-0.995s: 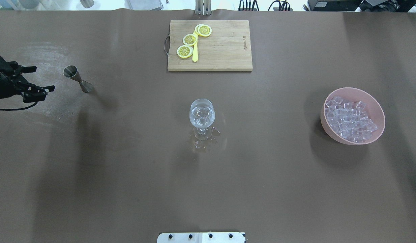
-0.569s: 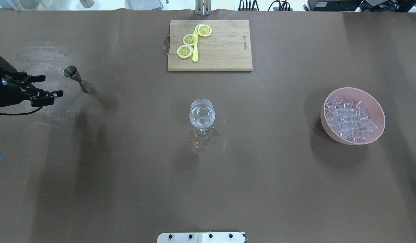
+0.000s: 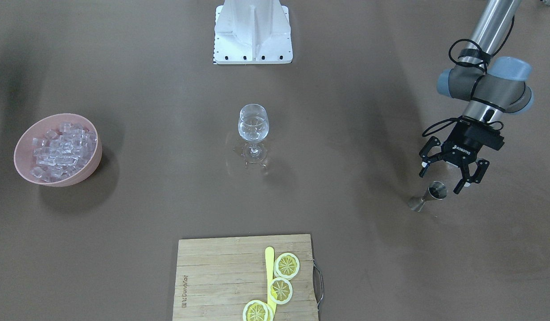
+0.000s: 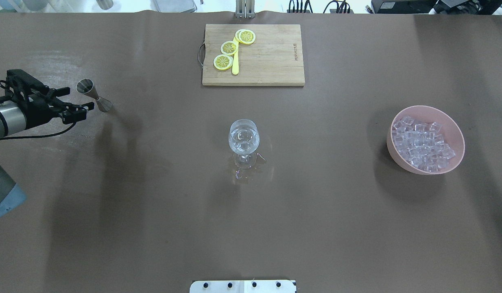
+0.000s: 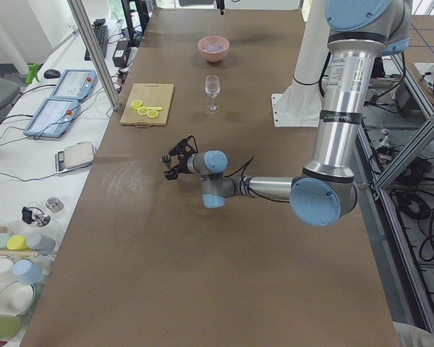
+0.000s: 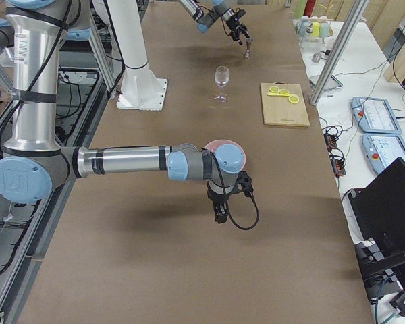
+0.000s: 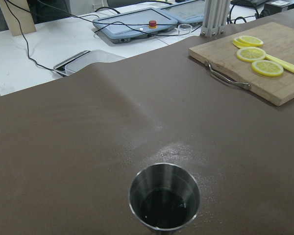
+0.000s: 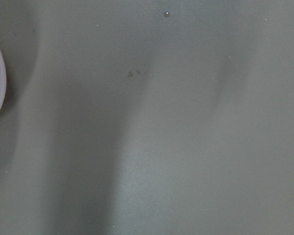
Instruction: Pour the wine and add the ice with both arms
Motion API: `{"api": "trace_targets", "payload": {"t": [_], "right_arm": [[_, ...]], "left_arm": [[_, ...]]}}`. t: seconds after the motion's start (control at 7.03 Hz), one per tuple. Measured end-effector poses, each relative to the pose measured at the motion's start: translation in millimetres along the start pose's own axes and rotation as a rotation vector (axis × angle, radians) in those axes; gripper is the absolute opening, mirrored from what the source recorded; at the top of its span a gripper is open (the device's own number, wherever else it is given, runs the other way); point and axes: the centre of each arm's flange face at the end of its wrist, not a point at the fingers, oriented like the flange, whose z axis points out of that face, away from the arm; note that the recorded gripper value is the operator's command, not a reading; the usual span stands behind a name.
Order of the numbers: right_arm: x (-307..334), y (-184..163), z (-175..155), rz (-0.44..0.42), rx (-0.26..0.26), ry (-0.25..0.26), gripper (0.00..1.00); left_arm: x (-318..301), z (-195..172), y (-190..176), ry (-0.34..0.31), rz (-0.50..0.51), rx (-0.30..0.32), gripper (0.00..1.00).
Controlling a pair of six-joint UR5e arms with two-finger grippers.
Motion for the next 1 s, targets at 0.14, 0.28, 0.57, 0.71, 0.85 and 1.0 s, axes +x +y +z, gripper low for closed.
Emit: {"api": "trace_targets", "payload": {"t": [0.14,0.28,0.57,0.71,0.85,1.0], "right_arm": [[-1.2,-1.6,-1.7,-0.005,0.004,0.001,1.00],[-2.7,-5.0,-4.1,-0.010,0.009,0.002,1.00],[-4.9,-10.1,-7.5,-0.015,0.017,0.003,1.00],[-5.8,-12.7,-9.0,-0.016,0.020,0.003,1.00],[-5.7,-14.3,-9.2,-0.015,0.020,0.003,1.00],[-5.4,-15.2,-9.0,-0.013,0.020,0.003,1.00]], "left_arm": [[3.4,4.9,5.4,-0.023,0.000,0.009,0.98],[8.1,9.2,7.0,-0.033,0.002,0.016,0.98],[17.8,19.7,-3.0,-0.053,0.004,0.047,0.98],[19.4,26.6,0.8,-0.059,0.008,0.041,0.98],[20.5,35.7,7.9,-0.062,0.012,0.028,0.98],[24.2,42.8,10.0,-0.060,0.012,0.023,0.98]]}}
